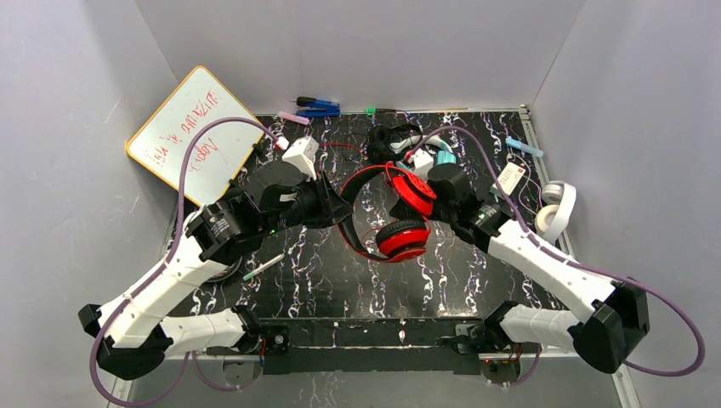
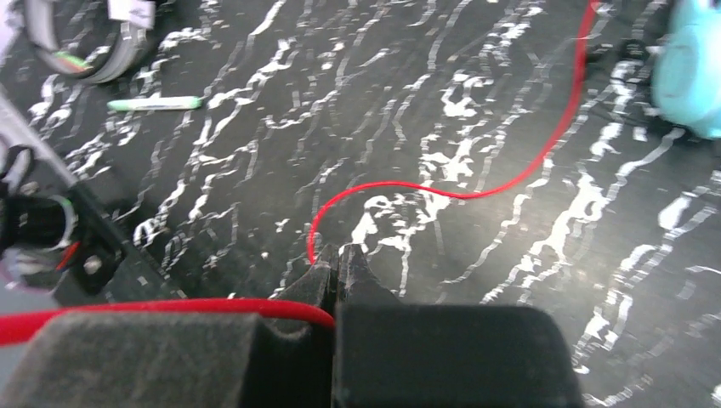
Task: Wrap the headphones
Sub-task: Wrap the headphones cable around the headphones.
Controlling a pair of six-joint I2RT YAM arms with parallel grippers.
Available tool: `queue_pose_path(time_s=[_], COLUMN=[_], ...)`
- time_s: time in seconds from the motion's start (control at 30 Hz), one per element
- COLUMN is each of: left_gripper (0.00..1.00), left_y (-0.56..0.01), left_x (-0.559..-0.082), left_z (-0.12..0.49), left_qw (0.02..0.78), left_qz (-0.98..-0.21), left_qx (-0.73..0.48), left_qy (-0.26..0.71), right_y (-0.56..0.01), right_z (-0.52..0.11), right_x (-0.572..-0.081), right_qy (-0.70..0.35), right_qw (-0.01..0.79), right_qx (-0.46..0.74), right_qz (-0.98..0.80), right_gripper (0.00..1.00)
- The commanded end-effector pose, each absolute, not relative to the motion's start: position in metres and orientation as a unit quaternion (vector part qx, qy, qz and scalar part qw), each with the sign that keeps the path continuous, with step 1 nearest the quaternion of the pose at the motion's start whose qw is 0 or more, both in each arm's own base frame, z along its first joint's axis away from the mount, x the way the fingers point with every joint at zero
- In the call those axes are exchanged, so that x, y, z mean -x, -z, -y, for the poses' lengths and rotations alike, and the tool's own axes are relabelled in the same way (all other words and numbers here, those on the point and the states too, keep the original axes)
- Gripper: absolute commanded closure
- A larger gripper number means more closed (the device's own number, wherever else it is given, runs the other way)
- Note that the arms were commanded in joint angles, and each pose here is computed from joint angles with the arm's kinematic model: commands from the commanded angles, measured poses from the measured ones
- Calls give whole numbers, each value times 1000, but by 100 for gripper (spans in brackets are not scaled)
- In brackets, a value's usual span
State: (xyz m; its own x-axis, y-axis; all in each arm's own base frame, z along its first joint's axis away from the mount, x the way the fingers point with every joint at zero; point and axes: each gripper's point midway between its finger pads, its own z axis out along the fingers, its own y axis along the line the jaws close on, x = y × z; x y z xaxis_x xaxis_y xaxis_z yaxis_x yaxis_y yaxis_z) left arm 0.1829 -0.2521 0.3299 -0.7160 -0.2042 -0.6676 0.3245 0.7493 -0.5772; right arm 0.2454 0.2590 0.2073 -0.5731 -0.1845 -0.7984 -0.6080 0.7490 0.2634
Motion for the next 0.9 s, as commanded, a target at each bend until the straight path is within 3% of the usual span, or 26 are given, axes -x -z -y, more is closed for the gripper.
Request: queue_pose_path(time_s=[0.0,0.37,0.87], left_gripper=[100,100,100], left_y=[-387,-397,-378], left_x=[-177,-192,-226], left_z=[269,256,217], left_qw=[366,381,450], left_qz=[-811,-806,-803], left_qx=[25,100,184], left_qy=[456,442,345], right_y=[-248,-254,-260], right_z=[-294,-305,-313], right_x=[-226,-191,-112], right_qy=[-406,-527,-649], right_qw=[443,453,329], right_qx=[254,247,311], right_qz=[-758,-676,-611], right_gripper=[97,91,91])
